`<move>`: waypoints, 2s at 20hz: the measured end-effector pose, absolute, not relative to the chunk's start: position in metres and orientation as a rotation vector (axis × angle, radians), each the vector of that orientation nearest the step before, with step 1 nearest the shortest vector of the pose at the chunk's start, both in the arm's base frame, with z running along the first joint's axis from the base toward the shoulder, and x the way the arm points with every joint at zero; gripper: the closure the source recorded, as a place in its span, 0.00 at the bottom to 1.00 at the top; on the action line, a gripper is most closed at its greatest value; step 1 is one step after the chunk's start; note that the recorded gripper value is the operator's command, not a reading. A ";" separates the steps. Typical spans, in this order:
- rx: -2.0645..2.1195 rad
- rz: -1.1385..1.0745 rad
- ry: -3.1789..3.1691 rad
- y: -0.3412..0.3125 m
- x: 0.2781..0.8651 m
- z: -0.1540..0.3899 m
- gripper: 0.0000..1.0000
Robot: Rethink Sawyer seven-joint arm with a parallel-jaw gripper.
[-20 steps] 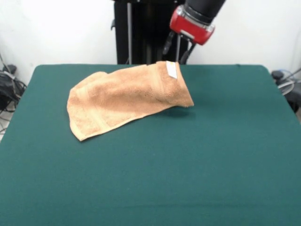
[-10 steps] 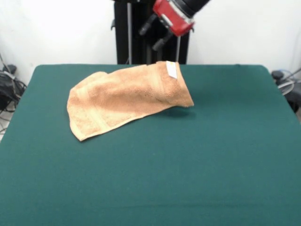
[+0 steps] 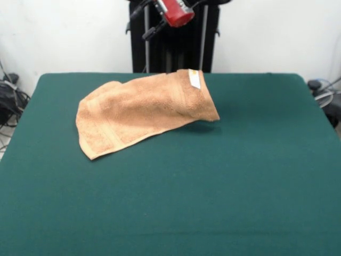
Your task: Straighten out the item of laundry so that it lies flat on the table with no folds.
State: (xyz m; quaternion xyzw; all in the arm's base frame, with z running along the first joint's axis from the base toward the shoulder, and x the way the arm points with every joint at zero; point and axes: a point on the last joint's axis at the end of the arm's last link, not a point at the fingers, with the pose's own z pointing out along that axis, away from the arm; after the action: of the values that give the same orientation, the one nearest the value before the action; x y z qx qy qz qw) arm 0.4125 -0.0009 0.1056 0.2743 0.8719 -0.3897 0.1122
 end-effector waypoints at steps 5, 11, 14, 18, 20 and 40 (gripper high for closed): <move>0.838 -1.129 2.578 0.002 0.412 0.108 0.00; 0.885 -1.120 2.595 0.004 0.410 0.107 0.00; 0.895 -1.118 2.597 0.004 0.410 0.107 0.00; 0.904 -1.113 2.595 0.004 0.411 0.107 0.00; 0.906 -1.110 2.594 0.005 0.412 0.107 0.00; 1.030 -0.960 2.637 0.029 0.440 0.122 0.00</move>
State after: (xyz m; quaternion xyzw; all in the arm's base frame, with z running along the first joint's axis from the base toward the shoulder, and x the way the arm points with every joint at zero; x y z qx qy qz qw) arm 0.4400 0.0288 0.1222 0.3437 0.8795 -0.3202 0.0761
